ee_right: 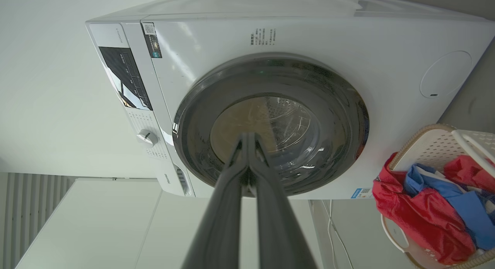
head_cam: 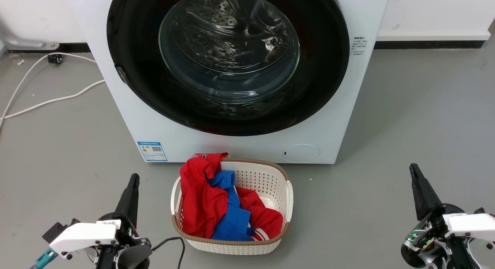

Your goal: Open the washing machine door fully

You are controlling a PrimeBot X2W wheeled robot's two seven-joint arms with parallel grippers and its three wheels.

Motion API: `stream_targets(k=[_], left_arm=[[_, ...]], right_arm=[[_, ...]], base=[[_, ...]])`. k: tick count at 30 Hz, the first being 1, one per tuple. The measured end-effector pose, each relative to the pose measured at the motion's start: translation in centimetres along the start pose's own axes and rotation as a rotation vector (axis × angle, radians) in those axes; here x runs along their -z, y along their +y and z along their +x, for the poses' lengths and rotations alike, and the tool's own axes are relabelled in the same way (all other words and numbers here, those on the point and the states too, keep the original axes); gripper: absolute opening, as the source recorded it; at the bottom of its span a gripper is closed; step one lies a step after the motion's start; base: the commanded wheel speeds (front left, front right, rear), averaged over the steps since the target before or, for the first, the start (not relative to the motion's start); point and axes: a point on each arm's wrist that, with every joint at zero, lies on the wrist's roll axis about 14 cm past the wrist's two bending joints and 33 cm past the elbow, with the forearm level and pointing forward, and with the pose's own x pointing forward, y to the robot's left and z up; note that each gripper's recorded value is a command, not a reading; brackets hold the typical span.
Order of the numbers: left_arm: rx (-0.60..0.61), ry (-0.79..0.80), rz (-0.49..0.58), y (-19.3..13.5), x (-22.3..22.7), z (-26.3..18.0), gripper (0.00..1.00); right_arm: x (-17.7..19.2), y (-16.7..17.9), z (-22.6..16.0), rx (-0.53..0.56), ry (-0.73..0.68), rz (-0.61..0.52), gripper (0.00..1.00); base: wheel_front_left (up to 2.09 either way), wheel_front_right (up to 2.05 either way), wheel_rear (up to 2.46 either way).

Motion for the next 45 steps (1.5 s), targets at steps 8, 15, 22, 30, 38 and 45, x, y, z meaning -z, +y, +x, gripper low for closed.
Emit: stream_targets(k=[8, 15, 22, 30, 38, 45], left_arm=[[0.000, -0.001, 0.000, 0.0, 0.0, 0.0, 0.00], [0.000, -0.001, 0.000, 0.0, 0.0, 0.0, 0.00], [0.000, 0.000, 0.000, 0.0, 0.0, 0.0, 0.00], [0.000, -0.001, 0.000, 0.0, 0.0, 0.0, 0.00], [0.000, -0.001, 0.000, 0.0, 0.0, 0.0, 0.00], [-0.059, -0.002, -0.007, 2.0, 0.1, -0.8, 1.00]], right_arm=[[0.0, 0.0, 0.0, 0.000, -0.001, 0.000, 0.00], [0.0, 0.0, 0.0, 0.000, 0.001, 0.000, 0.00], [0.0, 0.0, 0.0, 0.000, 0.001, 0.000, 0.00], [0.0, 0.0, 0.0, 0.000, 0.000, 0.000, 0.00], [0.0, 0.0, 0.0, 0.000, 0.000, 0.000, 0.00], [0.0, -1.9, -0.8, 0.057, -0.003, 0.007, 1.00]], base=[[0.00, 0.00, 0.00], [0.00, 0.00, 0.00], [0.00, 0.00, 0.00], [0.00, 0.00, 0.00], [0.00, 0.00, 0.00], [0.00, 0.00, 0.00]])
